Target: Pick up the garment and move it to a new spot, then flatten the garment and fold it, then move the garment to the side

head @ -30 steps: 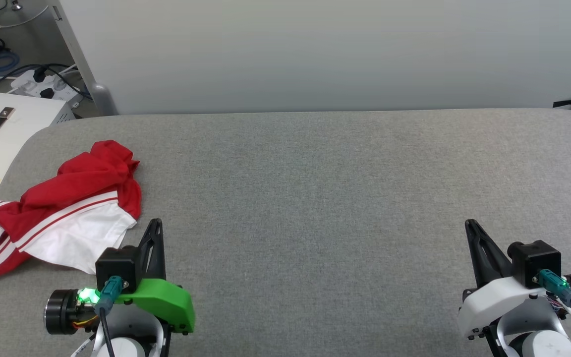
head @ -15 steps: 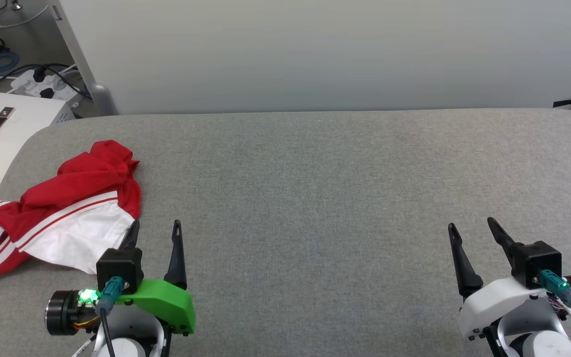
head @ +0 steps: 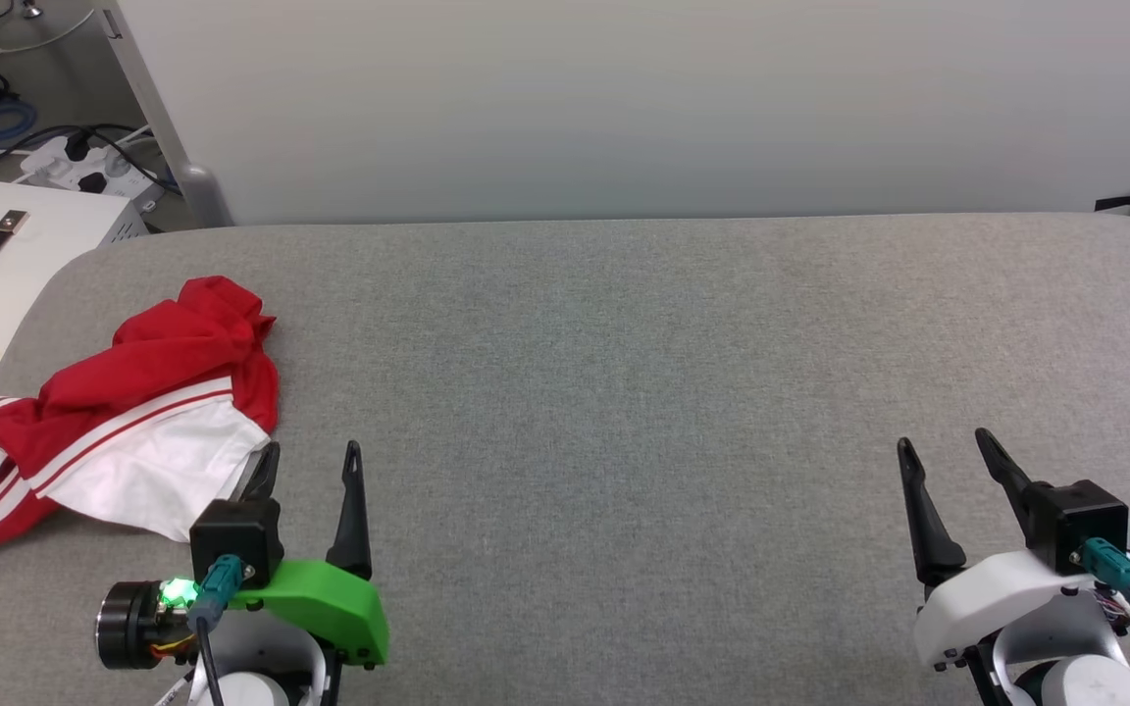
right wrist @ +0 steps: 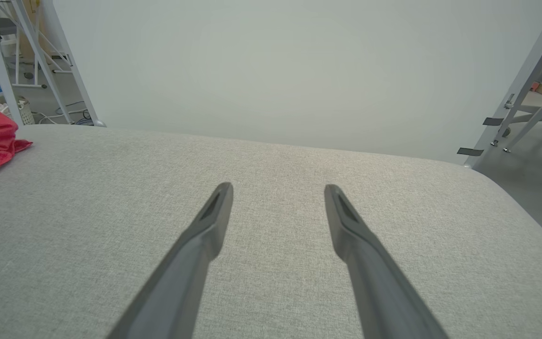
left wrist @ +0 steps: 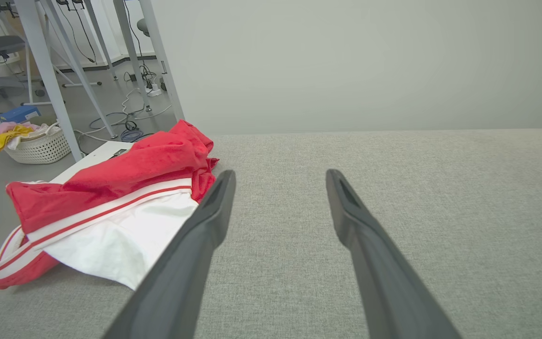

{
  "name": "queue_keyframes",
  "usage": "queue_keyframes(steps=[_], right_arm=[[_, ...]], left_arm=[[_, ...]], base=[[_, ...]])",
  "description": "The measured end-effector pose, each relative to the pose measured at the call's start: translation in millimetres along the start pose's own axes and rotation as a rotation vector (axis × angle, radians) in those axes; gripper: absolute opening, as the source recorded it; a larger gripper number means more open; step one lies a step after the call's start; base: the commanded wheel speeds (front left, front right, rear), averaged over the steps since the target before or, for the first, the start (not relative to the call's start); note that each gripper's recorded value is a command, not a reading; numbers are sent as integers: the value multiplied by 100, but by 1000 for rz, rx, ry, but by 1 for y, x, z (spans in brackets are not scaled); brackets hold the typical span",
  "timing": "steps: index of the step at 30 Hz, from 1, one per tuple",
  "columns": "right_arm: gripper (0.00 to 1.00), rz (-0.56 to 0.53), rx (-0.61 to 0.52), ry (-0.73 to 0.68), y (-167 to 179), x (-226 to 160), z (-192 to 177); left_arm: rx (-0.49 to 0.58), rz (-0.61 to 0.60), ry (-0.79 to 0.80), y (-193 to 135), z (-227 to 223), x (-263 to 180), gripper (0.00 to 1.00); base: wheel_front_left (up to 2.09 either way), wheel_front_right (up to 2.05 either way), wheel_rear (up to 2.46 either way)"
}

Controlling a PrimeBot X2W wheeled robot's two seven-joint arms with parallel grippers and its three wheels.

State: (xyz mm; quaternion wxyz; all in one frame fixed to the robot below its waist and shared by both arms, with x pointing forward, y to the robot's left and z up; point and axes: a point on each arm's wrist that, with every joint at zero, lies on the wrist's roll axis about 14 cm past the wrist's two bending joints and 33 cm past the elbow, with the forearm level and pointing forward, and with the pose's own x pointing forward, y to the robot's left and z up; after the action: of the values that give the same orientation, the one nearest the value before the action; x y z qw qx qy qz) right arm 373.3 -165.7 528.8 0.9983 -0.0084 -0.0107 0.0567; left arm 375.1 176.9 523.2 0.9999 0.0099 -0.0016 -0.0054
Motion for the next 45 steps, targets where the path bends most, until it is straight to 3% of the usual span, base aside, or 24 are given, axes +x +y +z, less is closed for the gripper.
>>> queue_keyframes(steps=[45], right_arm=[[100, -5, 14, -62, -2, 2, 2]], left_arm=[[-58, -6, -31, 3, -7, -4, 100]], base=[[0, 0, 0]])
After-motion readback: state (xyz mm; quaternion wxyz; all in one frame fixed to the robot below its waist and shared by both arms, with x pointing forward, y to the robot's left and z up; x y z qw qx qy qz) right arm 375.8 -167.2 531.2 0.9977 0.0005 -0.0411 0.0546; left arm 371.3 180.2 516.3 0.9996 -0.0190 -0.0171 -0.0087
